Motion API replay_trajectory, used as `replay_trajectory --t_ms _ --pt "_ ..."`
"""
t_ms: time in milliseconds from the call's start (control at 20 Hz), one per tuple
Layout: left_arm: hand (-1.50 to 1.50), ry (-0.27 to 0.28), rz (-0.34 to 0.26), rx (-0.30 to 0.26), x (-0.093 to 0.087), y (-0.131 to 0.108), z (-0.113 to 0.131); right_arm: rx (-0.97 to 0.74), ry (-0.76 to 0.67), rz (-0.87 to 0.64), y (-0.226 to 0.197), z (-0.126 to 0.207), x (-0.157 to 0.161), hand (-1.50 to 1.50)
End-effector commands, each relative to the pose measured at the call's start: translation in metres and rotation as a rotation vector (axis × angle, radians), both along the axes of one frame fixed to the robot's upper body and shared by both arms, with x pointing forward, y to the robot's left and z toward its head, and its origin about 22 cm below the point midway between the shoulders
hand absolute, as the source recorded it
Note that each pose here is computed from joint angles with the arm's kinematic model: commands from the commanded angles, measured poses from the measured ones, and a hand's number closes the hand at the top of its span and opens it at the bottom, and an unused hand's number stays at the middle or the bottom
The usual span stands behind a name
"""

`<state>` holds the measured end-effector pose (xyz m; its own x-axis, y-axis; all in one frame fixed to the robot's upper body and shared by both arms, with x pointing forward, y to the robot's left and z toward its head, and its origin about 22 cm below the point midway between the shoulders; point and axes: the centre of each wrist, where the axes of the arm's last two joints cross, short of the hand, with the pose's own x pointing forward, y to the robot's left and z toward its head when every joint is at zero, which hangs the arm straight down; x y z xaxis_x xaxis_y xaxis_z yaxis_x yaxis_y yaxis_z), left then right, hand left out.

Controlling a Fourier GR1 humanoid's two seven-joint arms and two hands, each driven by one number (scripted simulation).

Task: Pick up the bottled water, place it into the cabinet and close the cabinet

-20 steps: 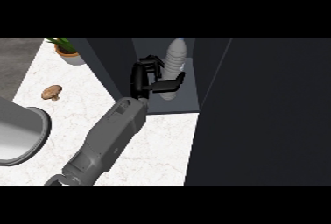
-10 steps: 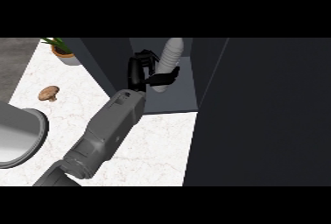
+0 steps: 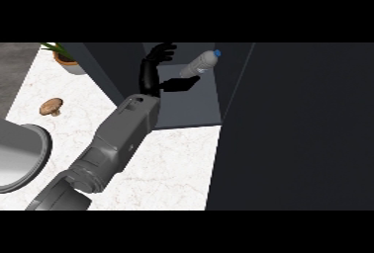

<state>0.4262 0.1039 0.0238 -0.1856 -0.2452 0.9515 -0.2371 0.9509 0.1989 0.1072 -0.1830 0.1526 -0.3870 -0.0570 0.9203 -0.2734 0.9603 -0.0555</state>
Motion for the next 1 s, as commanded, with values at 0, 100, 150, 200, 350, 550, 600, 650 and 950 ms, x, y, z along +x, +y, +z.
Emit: replay_trajectory --t_ms 0,100,150,200,350,550,600,650,950 --pt "-1.5 -0.008 -0.009 0.005 0.007 0.012 0.009 0.021 -0.024 0.016 -0.002 0.016 -0.013 -1.5" --pt "-1.5 -0.015 -0.009 -0.02 0.003 0.0 0.004 0.018 -0.025 0.022 -0.001 0.011 -0.009 -1.5" --pt "-1.5 -0.015 0.005 -0.038 -0.001 -0.005 -0.001 0.012 -0.017 0.014 -0.008 0.01 -0.001 -1.5" --pt "-1.5 -0.006 -0.002 -0.042 -0.002 -0.003 -0.004 0.027 -0.014 0.015 -0.005 0.008 -0.008 -1.5" --pt "-1.5 -0.027 -0.032 -0.067 -0.009 0.003 -0.019 0.035 -0.022 0.016 -0.005 0.016 -0.013 -1.5" --pt "-1.5 -0.034 -0.06 -0.011 0.001 -0.007 0.002 0.028 -0.024 0.02 -0.01 0.016 -0.013 -1.5" --pt "-1.5 -0.042 -0.082 0.003 0.0 -0.004 -0.001 0.014 -0.006 0.009 -0.001 0.003 -0.006 -1.5" --pt "-1.5 -0.044 -0.097 -0.024 0.005 -0.003 0.009 0.035 -0.011 0.01 -0.007 0.014 -0.011 -1.5" --pt "-1.5 -0.139 -0.32 -0.205 0.01 -0.024 0.034 0.02 -0.016 0.024 -0.002 0.003 -0.005 -1.5"
